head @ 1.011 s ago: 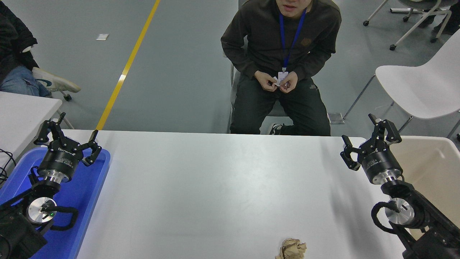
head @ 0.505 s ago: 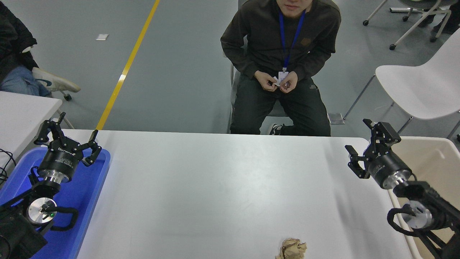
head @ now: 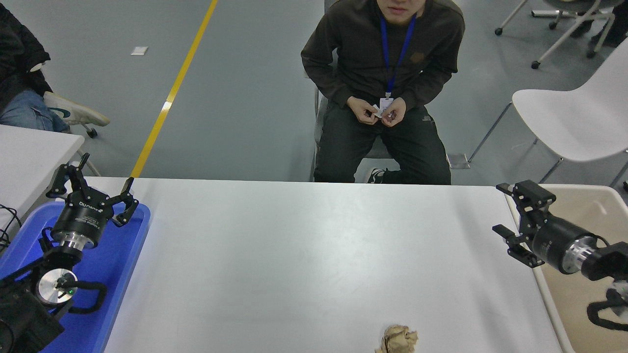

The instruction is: Clean the table surface

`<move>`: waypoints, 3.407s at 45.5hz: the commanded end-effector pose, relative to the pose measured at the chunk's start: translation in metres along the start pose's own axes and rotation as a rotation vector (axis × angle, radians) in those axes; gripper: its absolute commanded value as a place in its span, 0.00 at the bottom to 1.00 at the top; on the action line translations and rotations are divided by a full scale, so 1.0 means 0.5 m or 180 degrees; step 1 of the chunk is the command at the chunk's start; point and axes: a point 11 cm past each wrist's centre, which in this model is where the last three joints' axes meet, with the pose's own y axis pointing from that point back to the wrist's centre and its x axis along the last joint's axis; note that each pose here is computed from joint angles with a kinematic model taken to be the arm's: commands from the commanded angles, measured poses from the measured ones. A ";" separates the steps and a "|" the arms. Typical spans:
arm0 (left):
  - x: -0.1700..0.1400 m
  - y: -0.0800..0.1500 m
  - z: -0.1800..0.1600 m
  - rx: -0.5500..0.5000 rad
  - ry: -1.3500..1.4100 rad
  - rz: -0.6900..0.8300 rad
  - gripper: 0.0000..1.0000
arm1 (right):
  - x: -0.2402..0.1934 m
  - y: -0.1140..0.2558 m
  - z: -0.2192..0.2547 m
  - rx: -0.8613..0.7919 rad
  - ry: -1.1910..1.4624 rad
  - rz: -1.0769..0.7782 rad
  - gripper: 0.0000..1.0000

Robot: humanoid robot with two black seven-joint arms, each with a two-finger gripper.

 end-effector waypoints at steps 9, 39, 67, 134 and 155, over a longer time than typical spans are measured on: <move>-0.001 -0.001 0.001 -0.0004 0.0001 -0.0003 1.00 | -0.011 0.045 -0.053 -0.0143 0.0626 -0.0400 1.00; 0.000 0.000 0.000 0.0000 0.0000 0.0001 1.00 | -0.197 0.062 -0.063 0.0113 0.2286 -0.1773 1.00; 0.000 0.000 0.000 0.0000 0.0003 -0.0003 1.00 | -0.383 0.030 0.063 0.0119 0.3583 -0.2594 0.98; -0.001 0.000 0.000 0.0000 0.0006 -0.0007 1.00 | -0.443 0.008 0.239 0.0720 0.4486 -0.2119 1.00; -0.001 0.000 0.000 0.0000 0.0006 -0.0007 1.00 | -0.460 0.024 0.255 0.0860 0.4403 -0.2080 0.99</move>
